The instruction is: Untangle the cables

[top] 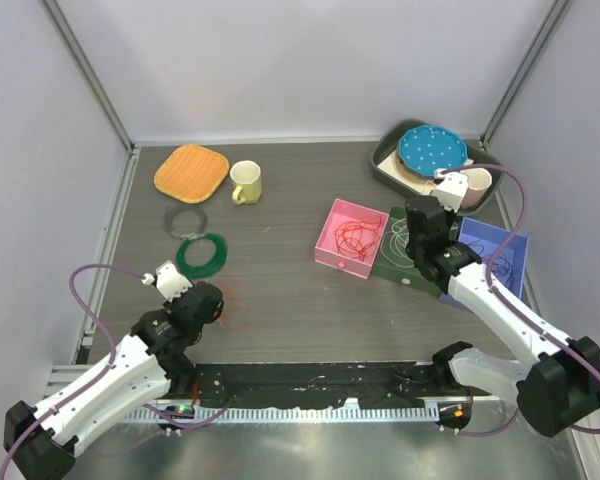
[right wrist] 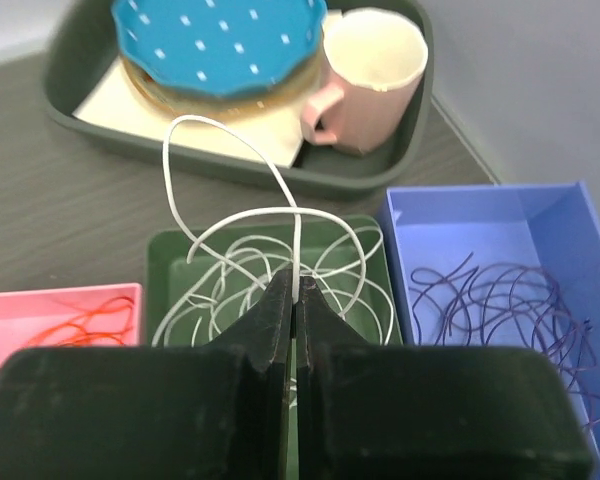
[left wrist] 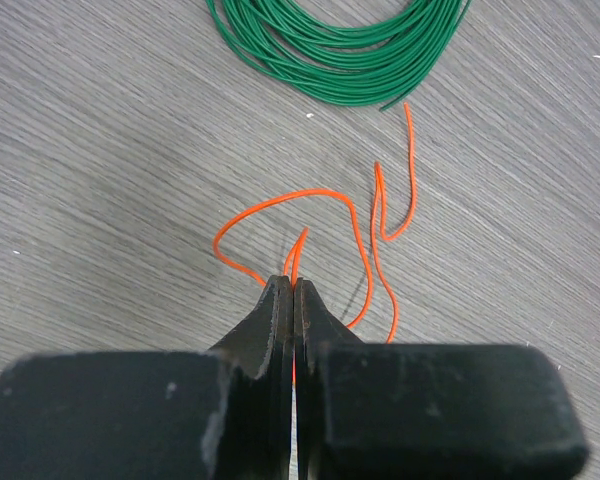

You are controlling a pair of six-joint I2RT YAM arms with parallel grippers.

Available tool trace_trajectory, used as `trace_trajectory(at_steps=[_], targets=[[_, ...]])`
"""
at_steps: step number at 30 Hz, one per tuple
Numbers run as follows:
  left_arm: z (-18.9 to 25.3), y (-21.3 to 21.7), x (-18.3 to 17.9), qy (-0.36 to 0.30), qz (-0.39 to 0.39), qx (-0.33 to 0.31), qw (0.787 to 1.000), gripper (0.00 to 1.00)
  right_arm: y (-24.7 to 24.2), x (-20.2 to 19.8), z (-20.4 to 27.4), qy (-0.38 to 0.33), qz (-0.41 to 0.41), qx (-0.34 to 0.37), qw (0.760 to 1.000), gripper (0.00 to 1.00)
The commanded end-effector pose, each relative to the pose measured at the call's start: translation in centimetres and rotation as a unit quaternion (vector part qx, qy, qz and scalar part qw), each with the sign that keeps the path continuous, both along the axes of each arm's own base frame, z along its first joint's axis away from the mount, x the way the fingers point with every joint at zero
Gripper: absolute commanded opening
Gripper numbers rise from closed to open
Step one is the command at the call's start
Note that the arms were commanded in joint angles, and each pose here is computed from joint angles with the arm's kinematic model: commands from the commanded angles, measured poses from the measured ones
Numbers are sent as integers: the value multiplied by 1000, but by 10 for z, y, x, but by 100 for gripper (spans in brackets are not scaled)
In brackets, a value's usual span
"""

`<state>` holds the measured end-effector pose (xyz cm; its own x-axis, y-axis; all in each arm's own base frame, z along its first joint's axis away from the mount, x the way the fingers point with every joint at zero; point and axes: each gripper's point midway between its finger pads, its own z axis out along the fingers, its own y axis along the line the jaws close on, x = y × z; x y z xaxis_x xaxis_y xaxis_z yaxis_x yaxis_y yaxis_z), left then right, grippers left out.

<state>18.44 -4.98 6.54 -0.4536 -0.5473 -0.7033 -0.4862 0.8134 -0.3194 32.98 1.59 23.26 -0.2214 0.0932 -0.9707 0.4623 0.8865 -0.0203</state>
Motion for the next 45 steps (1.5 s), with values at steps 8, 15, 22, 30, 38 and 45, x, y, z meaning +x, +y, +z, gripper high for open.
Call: trace_trajectory(at_steps=[8,15,22,30,38,45], targets=[[5,0,7,-15,3,4,1000,0,7,1,-95,69,3,91,993,1],[6,-2,8,-17,-5,1,1000,0,8,-9,-143,122,-5,114,986,2],[6,-5,8,-17,-11,-1,1000,0,10,-10,-159,143,-4,120,982,9],[6,-7,8,-21,-18,-8,1000,1,7,-7,-108,98,3,120,988,53],[9,-29,14,-36,-63,-40,997,0,52,-13,-67,52,179,146,972,91],[22,-82,23,-56,-167,-113,978,0,155,-35,-47,28,409,118,904,93]])
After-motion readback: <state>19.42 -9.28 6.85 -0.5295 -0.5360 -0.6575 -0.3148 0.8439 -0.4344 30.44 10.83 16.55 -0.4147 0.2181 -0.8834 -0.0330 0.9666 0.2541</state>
